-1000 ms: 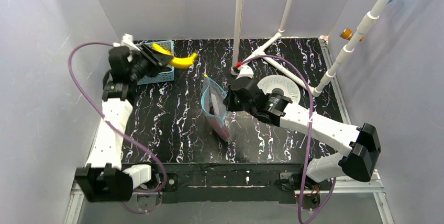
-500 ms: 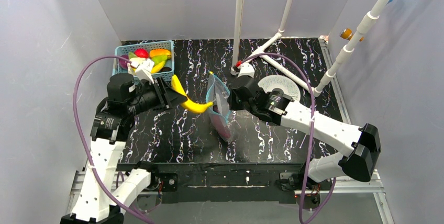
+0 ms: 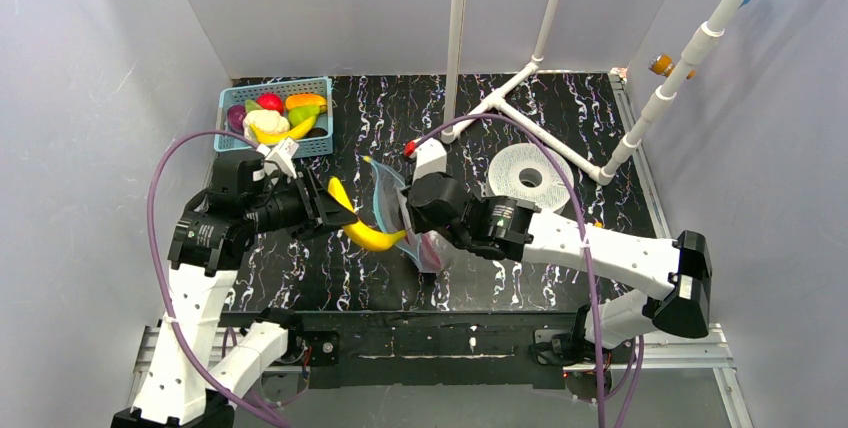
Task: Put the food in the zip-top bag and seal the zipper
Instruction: Place the fake fruit in the zipper food storage bag.
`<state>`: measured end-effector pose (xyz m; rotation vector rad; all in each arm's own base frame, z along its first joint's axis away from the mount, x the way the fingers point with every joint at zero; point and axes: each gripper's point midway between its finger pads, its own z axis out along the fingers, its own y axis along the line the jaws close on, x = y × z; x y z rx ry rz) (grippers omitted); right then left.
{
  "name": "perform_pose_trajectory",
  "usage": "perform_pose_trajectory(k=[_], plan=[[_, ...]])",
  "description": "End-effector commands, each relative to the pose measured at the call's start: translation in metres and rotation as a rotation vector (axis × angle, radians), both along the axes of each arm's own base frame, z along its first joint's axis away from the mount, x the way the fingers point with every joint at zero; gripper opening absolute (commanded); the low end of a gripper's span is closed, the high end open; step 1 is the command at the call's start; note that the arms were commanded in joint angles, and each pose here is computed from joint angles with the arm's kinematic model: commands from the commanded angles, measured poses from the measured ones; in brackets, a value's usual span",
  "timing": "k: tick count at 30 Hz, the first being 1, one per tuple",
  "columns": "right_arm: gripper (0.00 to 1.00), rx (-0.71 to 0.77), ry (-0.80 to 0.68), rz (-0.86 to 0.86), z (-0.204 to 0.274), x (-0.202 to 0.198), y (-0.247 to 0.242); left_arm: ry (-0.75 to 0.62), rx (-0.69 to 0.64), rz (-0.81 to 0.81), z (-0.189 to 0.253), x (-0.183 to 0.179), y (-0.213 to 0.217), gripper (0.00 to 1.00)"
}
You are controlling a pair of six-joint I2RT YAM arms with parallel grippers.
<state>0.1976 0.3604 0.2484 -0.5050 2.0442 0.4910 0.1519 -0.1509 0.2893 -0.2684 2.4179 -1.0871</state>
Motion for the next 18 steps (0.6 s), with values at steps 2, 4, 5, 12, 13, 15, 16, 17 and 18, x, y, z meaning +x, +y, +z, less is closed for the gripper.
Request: perform_pose_trajectory(k=[2, 4, 5, 12, 13, 15, 16, 17, 18], plan=[[0.01, 0.033, -0.135, 0.008, 0.039, 0.005, 0.017, 0.107, -0.041, 0.014, -0.011, -0.015, -0.004, 0.0], [0.01, 0.009, -0.172, 0.017, 0.042, 0.004, 0.021, 0.111, 0.005, 0.039, -0.015, -0.016, 0.003, 0.0], [0.01, -0.003, -0.189, 0.018, 0.042, 0.003, 0.023, 0.115, 0.029, 0.048, -0.016, -0.016, 0.006, 0.0], [0.01, -0.057, -0.272, 0.014, 0.051, 0.004, 0.034, 0.151, 0.071, 0.061, -0.027, -0.019, 0.007, 0.0], [0.01, -0.056, -0.277, 0.016, 0.052, 0.004, 0.035, 0.155, 0.075, 0.059, -0.029, -0.02, 0.006, 0.0], [0.01, -0.045, -0.282, 0.02, 0.053, 0.004, 0.038, 0.159, 0.075, 0.056, -0.031, -0.02, 0.003, 0.0], [0.01, -0.039, -0.283, 0.024, 0.054, 0.004, 0.04, 0.159, 0.073, 0.052, -0.032, -0.02, 0.0, 0.0], [0.01, -0.035, -0.283, 0.03, 0.055, 0.004, 0.042, 0.163, 0.067, 0.049, -0.033, -0.021, -0.002, 0.0], [0.01, -0.033, -0.28, 0.034, 0.054, 0.003, 0.044, 0.158, 0.051, 0.038, -0.032, -0.02, -0.007, 0.0]])
